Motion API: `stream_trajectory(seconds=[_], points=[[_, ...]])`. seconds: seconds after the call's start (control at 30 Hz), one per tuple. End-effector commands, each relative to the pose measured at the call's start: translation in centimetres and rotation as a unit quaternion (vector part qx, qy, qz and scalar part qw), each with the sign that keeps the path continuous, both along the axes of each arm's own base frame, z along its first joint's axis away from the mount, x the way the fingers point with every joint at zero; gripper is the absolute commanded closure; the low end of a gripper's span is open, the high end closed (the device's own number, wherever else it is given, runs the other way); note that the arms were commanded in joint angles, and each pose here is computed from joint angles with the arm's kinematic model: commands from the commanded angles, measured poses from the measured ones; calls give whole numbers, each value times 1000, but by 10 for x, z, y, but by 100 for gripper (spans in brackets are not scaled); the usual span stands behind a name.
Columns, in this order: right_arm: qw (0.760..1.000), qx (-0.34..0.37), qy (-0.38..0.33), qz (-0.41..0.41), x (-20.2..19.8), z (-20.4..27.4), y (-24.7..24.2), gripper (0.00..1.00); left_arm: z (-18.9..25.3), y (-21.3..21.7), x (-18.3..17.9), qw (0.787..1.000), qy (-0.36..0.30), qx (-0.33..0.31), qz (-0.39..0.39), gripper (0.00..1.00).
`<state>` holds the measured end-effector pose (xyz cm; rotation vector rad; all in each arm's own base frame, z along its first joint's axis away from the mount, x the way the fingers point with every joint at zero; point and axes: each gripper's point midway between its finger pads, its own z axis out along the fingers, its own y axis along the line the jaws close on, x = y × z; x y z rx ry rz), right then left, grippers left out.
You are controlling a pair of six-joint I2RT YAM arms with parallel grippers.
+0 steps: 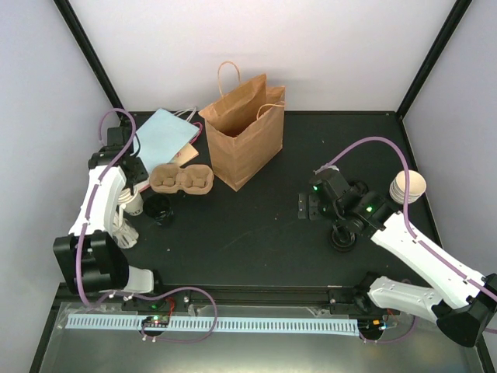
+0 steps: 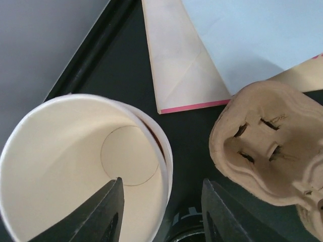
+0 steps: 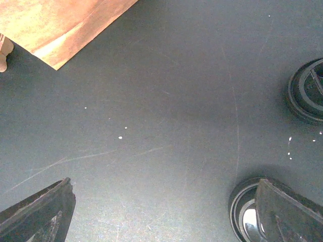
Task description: Pack the takeout coffee
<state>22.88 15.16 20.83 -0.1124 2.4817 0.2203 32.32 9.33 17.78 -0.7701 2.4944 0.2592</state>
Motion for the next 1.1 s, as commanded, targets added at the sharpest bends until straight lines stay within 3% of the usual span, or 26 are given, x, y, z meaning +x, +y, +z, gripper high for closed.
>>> stream_trajectory(seconds=[0.0,0.1,0.3,1.07], points=[[1000,4,-5,-2,-1,4,-3,0,5,1,13,1000,-10,-24,9,62],[1000,3,-7,-3,-1,5,-4,0,5,3,14,1000,-5,-22,15,77],[1000,1,-6,-5,-3,4,-6,0,14,7,12,1000,-15,-9,24,98],[1000,20,-10,-22,-16,8,-20,0,68,4,-2,998,-40,5,39,99]])
